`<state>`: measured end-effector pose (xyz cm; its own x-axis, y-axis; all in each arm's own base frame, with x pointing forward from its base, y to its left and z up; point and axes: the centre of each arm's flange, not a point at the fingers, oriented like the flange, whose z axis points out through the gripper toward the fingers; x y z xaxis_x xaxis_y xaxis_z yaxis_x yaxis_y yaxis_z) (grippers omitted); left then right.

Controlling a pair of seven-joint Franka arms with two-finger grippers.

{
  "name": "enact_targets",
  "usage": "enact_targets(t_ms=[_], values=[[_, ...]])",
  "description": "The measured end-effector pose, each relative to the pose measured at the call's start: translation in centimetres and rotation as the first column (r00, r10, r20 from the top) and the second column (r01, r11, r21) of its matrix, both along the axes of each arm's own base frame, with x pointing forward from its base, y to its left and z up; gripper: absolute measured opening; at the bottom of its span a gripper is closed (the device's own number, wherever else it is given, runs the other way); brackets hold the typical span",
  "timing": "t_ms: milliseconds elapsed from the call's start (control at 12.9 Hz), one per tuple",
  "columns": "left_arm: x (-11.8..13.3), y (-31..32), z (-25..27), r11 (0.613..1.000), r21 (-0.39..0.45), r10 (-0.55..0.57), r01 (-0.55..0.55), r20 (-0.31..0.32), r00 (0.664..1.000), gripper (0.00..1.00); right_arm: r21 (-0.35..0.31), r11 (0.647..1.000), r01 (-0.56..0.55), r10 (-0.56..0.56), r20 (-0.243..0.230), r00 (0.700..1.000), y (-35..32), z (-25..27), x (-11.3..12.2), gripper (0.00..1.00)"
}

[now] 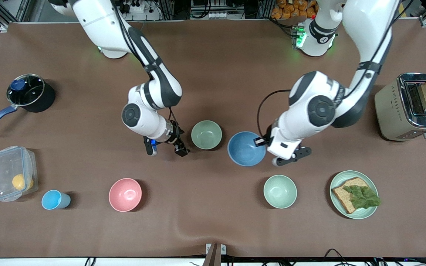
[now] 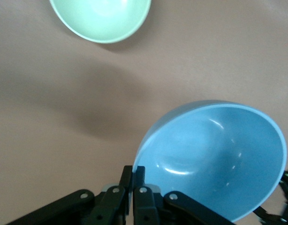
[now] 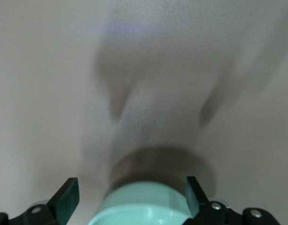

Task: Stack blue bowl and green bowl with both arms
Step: 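Lower the blue bowl into the green bowl with the left gripper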

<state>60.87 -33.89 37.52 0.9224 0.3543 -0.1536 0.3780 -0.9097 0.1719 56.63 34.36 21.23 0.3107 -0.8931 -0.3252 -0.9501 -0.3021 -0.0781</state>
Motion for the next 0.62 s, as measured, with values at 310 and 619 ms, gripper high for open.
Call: enact_targets(t_ms=[310, 619], values=[[-1.7, -4.7, -2.4, 0.998, -0.023, 0.056, -0.056, -0.007, 0.998, 0.04, -0.016, 0.997, 0.082, -0.082, -0.024, 0.996, -0.6, -1.3, 0.5, 1.00], [-2.9, -6.8, -4.3, 0.998, -0.005, 0.066, -0.067, -0.027, 0.997, 0.04, -0.019, 0.994, 0.104, -0.105, -0.034, 0.994, -0.7, -1.4, 0.5, 1.00]])
